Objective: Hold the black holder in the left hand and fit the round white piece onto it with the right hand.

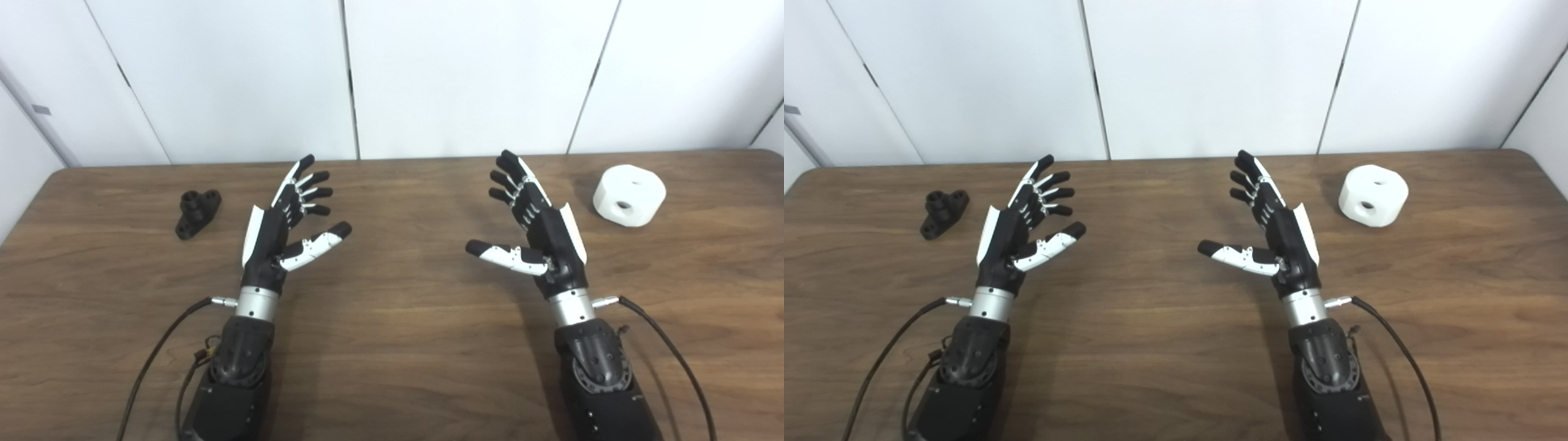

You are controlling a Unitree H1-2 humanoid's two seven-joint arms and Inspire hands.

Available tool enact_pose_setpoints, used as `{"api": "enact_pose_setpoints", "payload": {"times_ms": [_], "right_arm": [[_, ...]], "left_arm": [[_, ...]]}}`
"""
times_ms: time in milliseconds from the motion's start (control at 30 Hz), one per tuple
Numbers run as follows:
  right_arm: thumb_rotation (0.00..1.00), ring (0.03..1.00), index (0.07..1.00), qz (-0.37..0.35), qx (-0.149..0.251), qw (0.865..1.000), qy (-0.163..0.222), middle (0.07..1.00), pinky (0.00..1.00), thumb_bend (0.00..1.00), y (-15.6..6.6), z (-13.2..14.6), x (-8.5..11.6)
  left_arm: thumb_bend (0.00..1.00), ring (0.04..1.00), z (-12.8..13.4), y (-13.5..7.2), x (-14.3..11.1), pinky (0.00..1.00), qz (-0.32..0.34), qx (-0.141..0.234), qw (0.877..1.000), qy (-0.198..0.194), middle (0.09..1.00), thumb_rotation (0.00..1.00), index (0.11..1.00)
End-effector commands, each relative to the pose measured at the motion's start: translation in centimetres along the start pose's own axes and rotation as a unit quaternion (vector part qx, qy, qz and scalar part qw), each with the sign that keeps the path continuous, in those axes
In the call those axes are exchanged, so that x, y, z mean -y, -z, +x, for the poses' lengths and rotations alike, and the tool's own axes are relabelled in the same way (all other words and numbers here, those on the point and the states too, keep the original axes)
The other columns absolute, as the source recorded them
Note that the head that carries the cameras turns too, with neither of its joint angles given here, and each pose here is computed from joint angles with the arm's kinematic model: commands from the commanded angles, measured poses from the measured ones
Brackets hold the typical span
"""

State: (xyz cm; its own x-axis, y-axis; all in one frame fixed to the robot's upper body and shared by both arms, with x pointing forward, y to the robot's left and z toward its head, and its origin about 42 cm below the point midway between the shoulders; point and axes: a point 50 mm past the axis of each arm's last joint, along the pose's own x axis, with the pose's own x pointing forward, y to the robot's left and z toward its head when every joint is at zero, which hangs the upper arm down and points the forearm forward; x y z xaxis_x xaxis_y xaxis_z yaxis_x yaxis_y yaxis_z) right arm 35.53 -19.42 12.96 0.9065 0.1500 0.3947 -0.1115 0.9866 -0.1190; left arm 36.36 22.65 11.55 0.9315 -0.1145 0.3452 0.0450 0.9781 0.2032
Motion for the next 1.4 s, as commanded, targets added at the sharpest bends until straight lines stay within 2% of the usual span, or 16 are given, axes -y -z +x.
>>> {"api": "enact_pose_setpoints", "payload": {"times_ms": [0,367,567,767,867,1000,1200,1367], "right_arm": [[0.26,0.887,0.923,0.007,-0.032,0.999,0.008,0.920,0.82,0.75,1.7,-1.7,-0.4],[0.24,0.892,0.927,0.003,-0.029,1.000,0.006,0.925,0.83,0.73,1.5,-1.7,0.0],[0.23,0.876,0.933,-0.002,-0.026,1.000,0.006,0.923,0.83,0.70,1.2,-1.9,1.3],[0.20,0.907,0.941,0.005,-0.026,1.000,0.008,0.934,0.87,0.67,0.6,-2.1,2.5],[0.19,0.933,0.950,0.011,-0.047,0.999,0.011,0.944,0.91,0.68,2.7,-2.6,3.8],[0.31,0.894,0.933,0.018,-0.089,0.996,0.015,0.921,0.85,0.79,5.1,-3.1,5.1],[0.34,0.884,0.925,0.022,-0.096,0.995,0.012,0.909,0.84,0.82,5.4,-3.2,5.2],[0.35,0.878,0.918,0.023,-0.095,0.995,0.012,0.903,0.83,0.84,5.4,-3.2,5.3]], "left_arm": [[0.80,0.776,-2.5,2.0,0.3,0.66,-0.005,-0.035,0.999,-0.004,0.844,0.34,0.952],[0.80,0.772,-2.5,1.9,0.7,0.66,-0.007,-0.033,0.999,-0.002,0.840,0.34,0.948],[0.80,0.775,-2.4,1.5,2.9,0.63,-0.017,-0.028,0.999,0.009,0.850,0.34,0.937],[0.79,0.763,-2.3,1.1,5.3,0.60,-0.016,-0.024,0.999,0.017,0.846,0.28,0.931],[0.77,0.769,-2.3,0.6,6.0,0.61,-0.020,-0.017,1.000,0.016,0.838,0.21,0.917],[0.75,0.768,-2.3,0.6,6.1,0.61,-0.015,-0.016,1.000,0.016,0.843,0.18,0.904],[0.71,0.751,-2.2,0.2,5.6,0.60,-0.002,-0.006,1.000,0.008,0.838,0.15,0.853],[0.68,0.713,-1.9,-0.4,4.6,0.57,0.012,0.007,1.000,-0.010,0.792,0.09,0.795]]}}
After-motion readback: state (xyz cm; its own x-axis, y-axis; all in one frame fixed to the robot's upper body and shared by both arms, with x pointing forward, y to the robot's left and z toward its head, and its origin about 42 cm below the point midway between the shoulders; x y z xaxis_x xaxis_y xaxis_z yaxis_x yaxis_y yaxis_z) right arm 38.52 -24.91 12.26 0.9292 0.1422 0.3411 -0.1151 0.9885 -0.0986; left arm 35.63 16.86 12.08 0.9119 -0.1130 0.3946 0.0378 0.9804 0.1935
